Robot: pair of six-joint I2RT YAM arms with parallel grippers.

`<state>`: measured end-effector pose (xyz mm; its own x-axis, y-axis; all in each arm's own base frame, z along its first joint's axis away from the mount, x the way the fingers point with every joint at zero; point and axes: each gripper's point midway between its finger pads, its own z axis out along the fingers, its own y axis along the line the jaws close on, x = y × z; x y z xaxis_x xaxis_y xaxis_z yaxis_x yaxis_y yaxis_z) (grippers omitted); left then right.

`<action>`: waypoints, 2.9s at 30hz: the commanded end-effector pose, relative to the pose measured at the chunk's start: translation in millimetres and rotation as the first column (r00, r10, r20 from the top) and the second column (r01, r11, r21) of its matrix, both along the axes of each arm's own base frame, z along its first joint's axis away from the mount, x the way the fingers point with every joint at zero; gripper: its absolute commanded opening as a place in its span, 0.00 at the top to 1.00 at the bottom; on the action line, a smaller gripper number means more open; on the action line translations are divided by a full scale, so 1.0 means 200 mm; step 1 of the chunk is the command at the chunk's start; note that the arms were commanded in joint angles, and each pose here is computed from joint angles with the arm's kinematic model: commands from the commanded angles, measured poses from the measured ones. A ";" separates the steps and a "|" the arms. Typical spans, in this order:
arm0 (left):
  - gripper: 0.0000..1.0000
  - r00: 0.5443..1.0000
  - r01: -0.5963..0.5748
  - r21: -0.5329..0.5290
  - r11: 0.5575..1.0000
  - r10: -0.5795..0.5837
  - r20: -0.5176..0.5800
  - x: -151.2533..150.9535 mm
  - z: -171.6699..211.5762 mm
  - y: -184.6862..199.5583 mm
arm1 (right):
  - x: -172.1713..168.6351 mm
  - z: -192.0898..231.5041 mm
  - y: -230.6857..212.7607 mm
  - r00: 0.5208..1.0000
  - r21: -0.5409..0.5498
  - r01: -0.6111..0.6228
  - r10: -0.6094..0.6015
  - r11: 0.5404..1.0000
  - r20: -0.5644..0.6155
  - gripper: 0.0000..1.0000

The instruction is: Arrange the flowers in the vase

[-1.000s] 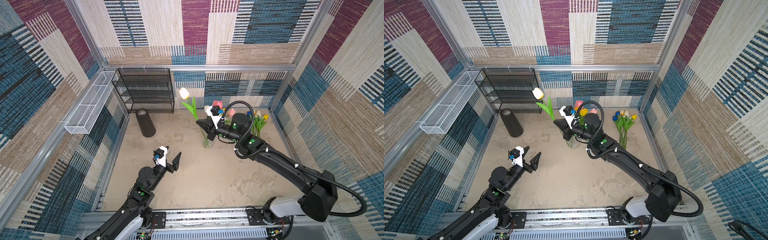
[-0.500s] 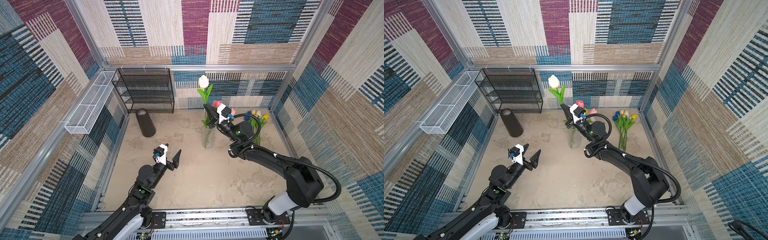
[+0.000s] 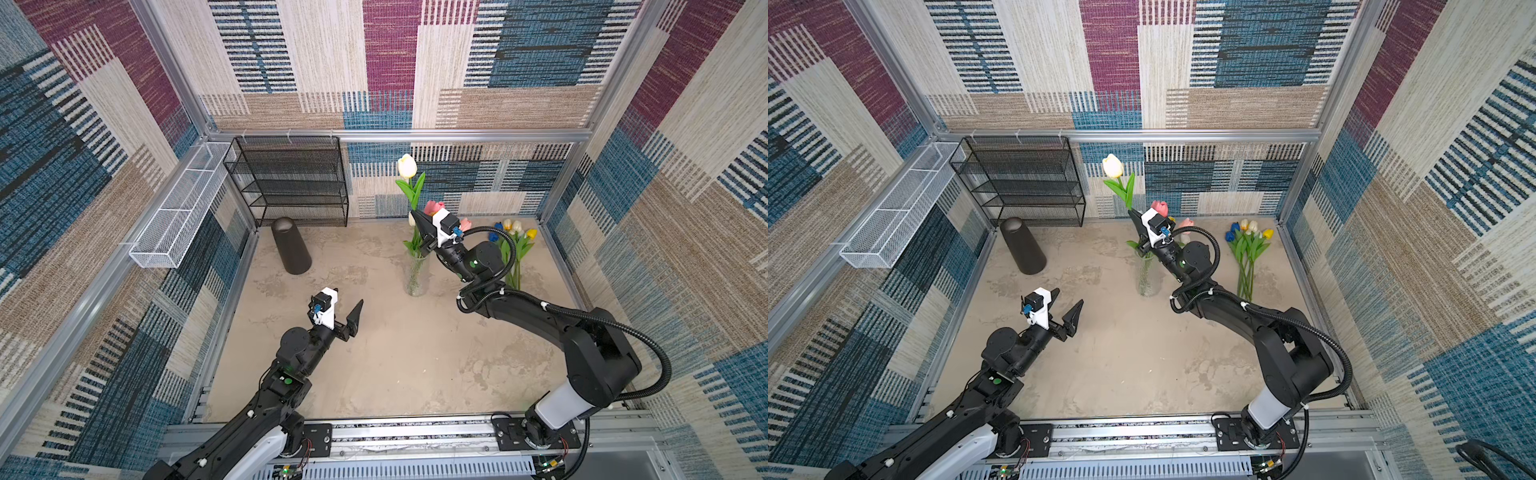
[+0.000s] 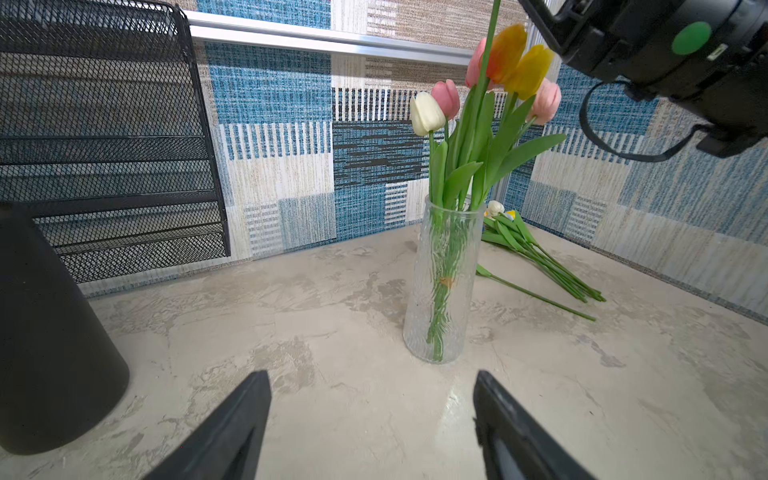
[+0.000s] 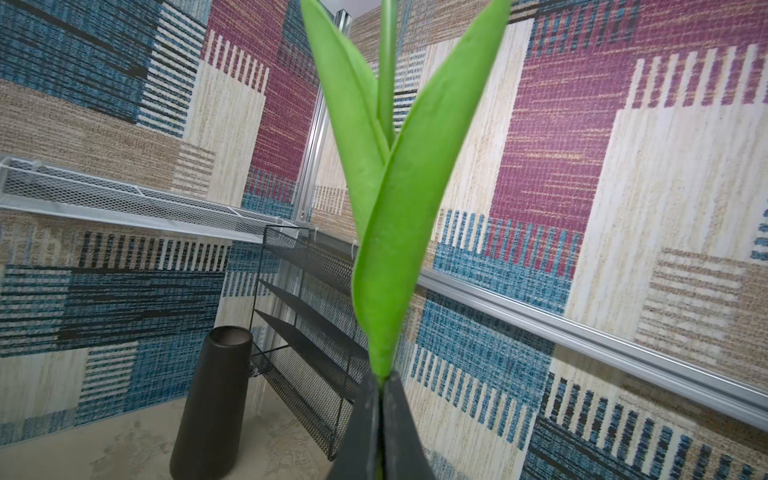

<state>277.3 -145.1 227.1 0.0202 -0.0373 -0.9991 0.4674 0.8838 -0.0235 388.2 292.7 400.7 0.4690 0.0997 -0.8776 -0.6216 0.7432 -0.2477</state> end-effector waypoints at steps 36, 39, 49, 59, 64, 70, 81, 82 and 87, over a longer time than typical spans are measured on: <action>0.20 0.999 0.012 -0.016 1.000 -0.012 0.035 0.00 0.04 -0.01 | -0.04 -0.08 -0.04 0.999 0.025 0.008 -0.009 1.000 0.048 1.00; 0.20 0.999 0.012 -0.011 1.000 -0.012 0.032 0.00 0.03 -0.01 | -0.03 -0.12 -0.03 0.999 0.015 0.004 -0.004 1.000 0.036 1.00; 0.20 0.999 0.013 -0.015 1.000 -0.013 0.030 0.01 0.03 -0.01 | -0.01 -0.33 -0.04 0.999 -0.003 0.004 -0.005 1.000 -0.043 1.00; 0.20 0.999 0.020 -0.013 1.000 -0.020 0.027 0.01 0.03 -0.03 | 0.02 -0.58 -0.04 0.990 -0.032 0.019 -0.024 0.999 -0.141 1.00; 0.20 0.999 0.031 -0.010 0.999 -0.031 0.028 0.02 0.04 -0.04 | 0.02 -0.62 -0.05 0.987 -0.033 0.032 -0.037 0.999 -0.156 0.98; 0.20 0.999 0.040 -0.005 0.999 -0.040 0.030 0.02 0.05 -0.05 | -0.02 -0.58 -0.07 0.989 -0.027 0.025 -0.028 0.999 -0.145 0.69; 0.20 0.987 0.145 0.003 0.989 -0.145 0.063 0.08 0.21 -0.18 | -0.19 -0.39 -0.16 0.994 0.007 0.003 -0.002 1.000 -0.110 0.54; 0.20 0.986 0.152 0.001 0.988 -0.152 0.066 0.09 0.23 -0.19 | -0.21 -0.37 -0.17 0.994 0.007 0.000 0.000 1.000 -0.109 0.53; 0.19 0.975 0.214 -0.011 0.977 -0.213 0.063 0.12 0.25 -0.27 | -0.33 -0.28 -0.26 0.995 -0.004 0.017 -0.018 1.000 -0.097 0.41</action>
